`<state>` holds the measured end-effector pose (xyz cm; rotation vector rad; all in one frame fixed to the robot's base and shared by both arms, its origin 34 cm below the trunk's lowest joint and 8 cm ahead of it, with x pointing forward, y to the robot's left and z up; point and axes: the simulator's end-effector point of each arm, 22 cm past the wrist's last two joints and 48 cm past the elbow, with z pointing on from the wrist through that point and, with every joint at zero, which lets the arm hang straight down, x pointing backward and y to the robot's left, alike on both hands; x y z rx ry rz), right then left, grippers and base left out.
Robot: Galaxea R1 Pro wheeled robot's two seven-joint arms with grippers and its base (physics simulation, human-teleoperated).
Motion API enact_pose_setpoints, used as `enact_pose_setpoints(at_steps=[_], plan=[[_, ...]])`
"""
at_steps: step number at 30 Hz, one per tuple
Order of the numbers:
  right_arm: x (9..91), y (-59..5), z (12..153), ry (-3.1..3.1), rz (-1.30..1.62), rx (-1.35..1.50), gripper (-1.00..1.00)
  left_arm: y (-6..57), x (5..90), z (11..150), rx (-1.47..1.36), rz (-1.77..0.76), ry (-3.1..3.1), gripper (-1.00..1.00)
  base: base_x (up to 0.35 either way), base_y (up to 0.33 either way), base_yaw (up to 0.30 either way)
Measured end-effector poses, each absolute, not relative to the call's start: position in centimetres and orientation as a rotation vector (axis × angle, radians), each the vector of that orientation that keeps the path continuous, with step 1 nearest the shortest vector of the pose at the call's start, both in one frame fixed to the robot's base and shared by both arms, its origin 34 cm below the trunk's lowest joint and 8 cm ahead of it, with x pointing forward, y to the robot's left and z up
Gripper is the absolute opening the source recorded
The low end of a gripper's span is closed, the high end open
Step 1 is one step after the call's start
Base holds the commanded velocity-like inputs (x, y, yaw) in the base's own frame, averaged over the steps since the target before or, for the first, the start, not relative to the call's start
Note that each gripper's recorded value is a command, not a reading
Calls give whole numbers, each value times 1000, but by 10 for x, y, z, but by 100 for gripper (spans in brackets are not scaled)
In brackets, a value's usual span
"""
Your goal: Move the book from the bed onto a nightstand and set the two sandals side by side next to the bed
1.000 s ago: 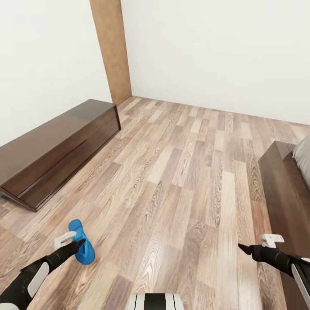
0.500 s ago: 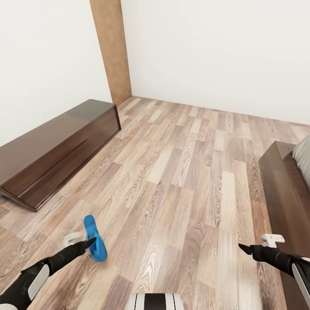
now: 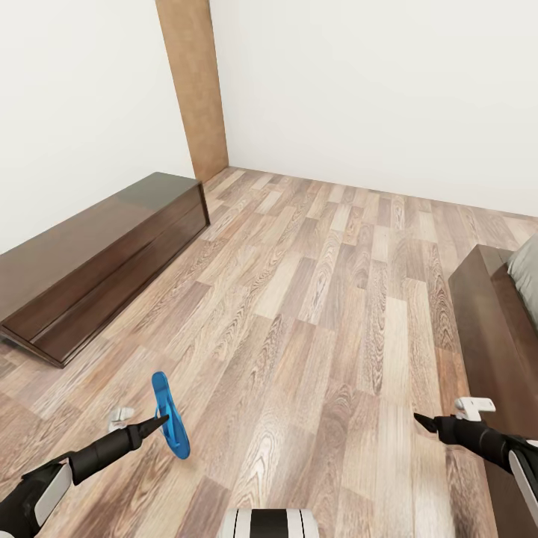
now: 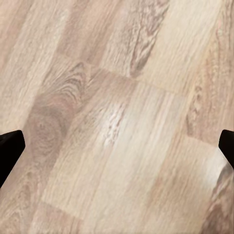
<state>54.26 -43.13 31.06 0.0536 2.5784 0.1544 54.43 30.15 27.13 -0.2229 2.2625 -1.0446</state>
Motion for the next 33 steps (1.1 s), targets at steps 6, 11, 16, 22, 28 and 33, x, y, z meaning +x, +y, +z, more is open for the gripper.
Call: enact_pose_setpoints(at_steps=[6,11,16,22,28,33], plan=[[546,-431,318,2563,154,52,100,302,547,277,-223,-1047,2252,-100,0,0,0],[550,-431,328,2541,153,50,100,302,551,287,-214,-1041,2236,-100,0,0,0],[553,-431,338,2521,153,48,100,302,555,297,-201,-1038,2218,-100,0,0,0],[558,-431,352,2494,152,44,100,302,560,309,-189,-1035,2196,-100,0,0,0],[561,-431,365,2468,151,41,100,302,565,321,-174,-1034,2174,-100,0,0,0],[564,-431,375,2448,150,39,100,302,568,332,-163,-1031,2155,-100,0,0,0]])
